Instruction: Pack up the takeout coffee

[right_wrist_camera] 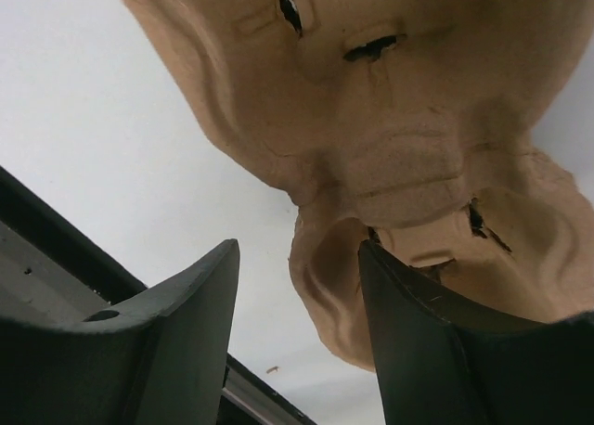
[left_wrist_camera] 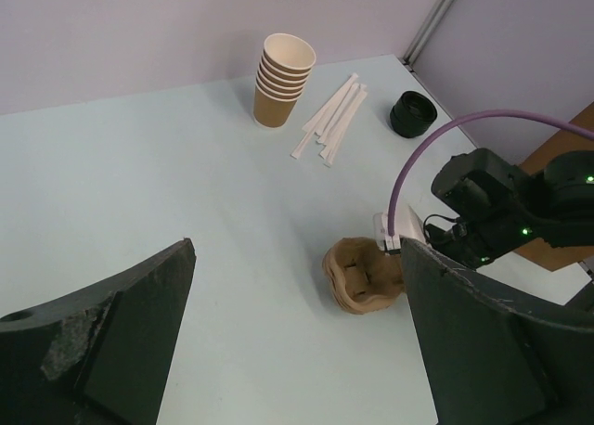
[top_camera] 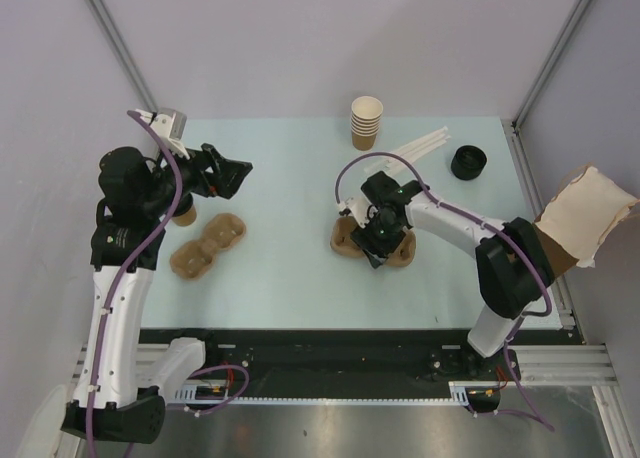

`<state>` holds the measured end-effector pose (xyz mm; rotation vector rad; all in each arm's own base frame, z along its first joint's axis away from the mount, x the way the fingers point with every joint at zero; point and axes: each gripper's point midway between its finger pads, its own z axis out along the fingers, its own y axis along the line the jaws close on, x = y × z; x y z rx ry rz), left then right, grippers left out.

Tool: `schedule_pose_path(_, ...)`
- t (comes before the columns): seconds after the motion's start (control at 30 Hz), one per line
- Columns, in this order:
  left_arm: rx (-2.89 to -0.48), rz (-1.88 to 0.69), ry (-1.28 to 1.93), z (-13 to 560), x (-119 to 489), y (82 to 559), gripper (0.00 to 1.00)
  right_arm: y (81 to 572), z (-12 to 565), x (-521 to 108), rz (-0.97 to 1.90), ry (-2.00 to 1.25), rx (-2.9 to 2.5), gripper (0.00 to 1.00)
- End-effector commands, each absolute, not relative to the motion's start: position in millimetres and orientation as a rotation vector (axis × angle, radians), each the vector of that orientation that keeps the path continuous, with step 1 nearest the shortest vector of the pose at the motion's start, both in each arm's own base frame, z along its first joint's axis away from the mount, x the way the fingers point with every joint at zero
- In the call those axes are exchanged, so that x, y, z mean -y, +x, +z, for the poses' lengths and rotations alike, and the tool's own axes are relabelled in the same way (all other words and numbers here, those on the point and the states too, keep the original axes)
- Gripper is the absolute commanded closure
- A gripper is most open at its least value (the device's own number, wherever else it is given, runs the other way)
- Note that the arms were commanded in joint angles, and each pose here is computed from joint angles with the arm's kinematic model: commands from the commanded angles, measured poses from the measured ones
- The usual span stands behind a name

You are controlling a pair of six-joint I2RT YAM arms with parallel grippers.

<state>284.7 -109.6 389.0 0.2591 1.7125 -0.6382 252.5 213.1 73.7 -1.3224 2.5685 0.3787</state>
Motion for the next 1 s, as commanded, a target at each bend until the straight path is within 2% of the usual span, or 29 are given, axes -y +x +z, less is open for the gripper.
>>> schedule_pose_path(0.0,-1.682,-0.616,0.276,396.4,108.8,283.3,0.02,255.2,61.9,-213.8,0.335,-1.312,-2.577,0.42)
schedule_pose_path(0.13,-1.677,-0.614,0.278,396.2,108.8,283.9,0.02,265.2,54.0,-202.7,0.264,-1.283,-2.593,0.56)
schedule_pose_path(0.17,-1.681,-0.616,0.281,394.4,109.4,284.3,0.02,269.0,54.0,-199.1,0.258,-1.275,-2.592,0.64)
schedule_pose_path(0.27,-1.679,-0.613,0.287,394.1,109.2,284.5,0.02,282.1,58.1,-181.0,0.220,-1.247,-2.586,0.82)
schedule_pose_path(0.4,-1.682,-0.650,0.295,393.0,113.9,281.3,0.02,304.6,72.2,-144.3,0.107,-1.260,-2.531,0.95)
schedule_pose_path(0.53,-1.645,-0.731,0.298,414.9,124.9,277.7,0.01,325.7,81.3,-102.3,0.020,-1.223,-2.519,0.96)
schedule_pose_path(0.67,-1.705,-0.808,0.282,423.4,138.3,284.2,0.00,348.2,86.7,-58.4,-0.047,-1.141,-2.539,0.96)
schedule_pose_path(0.97,-1.759,-0.881,0.206,450.0,153.9,304.1,0.00,390.9,92.2,-17.2,-0.119,-1.045,-2.493,0.94)
